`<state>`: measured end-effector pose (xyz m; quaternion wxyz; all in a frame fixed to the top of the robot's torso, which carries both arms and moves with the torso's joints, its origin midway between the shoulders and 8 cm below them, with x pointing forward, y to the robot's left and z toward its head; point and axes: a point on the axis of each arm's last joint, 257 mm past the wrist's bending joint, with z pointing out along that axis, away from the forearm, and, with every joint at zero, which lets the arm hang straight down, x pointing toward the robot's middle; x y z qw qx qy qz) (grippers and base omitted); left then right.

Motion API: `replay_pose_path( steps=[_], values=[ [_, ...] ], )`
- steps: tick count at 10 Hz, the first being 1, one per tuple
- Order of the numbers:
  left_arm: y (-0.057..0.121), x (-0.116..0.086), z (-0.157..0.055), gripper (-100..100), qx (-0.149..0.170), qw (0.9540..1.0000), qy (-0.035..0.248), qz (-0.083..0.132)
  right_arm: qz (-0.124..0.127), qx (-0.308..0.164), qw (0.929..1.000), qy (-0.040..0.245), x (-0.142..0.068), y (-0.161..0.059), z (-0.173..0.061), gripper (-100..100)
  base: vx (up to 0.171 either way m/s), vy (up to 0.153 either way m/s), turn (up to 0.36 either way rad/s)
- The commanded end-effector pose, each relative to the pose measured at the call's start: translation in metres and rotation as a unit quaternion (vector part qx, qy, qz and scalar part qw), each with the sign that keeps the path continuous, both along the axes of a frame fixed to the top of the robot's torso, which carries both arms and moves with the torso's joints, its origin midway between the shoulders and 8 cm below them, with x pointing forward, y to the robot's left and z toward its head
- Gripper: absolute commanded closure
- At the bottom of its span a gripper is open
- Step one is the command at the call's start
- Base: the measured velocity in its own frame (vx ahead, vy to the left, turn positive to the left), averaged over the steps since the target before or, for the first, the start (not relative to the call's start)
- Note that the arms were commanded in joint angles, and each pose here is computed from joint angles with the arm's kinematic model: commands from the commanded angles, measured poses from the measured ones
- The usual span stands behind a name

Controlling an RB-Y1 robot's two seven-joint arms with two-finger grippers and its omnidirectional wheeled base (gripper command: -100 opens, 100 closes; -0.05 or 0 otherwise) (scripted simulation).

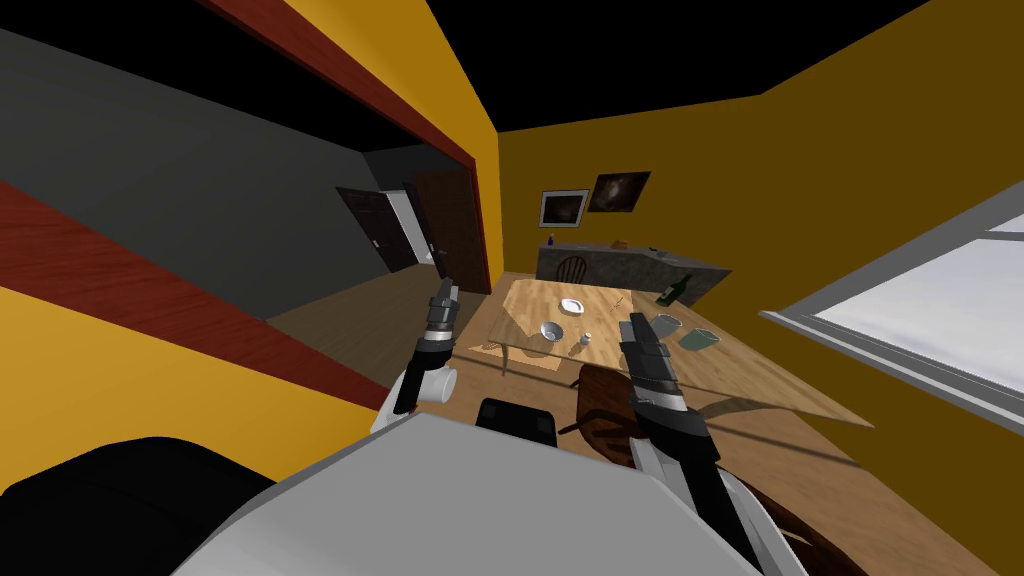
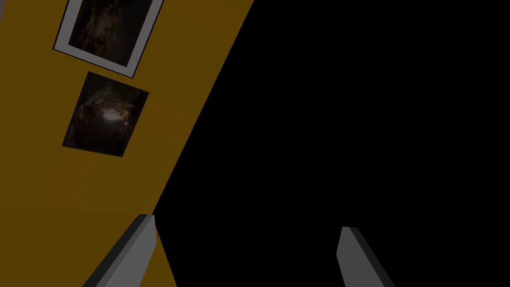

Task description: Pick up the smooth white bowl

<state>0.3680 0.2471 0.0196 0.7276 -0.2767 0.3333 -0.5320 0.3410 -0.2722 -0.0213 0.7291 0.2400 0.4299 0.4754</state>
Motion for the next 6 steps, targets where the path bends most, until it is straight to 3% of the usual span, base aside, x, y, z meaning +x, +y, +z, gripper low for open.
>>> replay_pose_path(
  steps=[1, 6],
  values=[
    [0.0, 0.0, 0.0, 0, 0.0, 1.0, 0.0, 0.0, 0.0, -0.002, 1.0, 0.001, -0.0004, 0.0, -0.0006, -100, -0.002, 0.011, 0.028],
    [0.0, 0.0, 0.0, 0, 0.0, 1.0, 0.0, 0.0, 0.0, -0.002, 1.0, 0.001, -0.0004, 0.0, -0.0006, -100, -0.008, -0.001, -0.003]
  ],
)
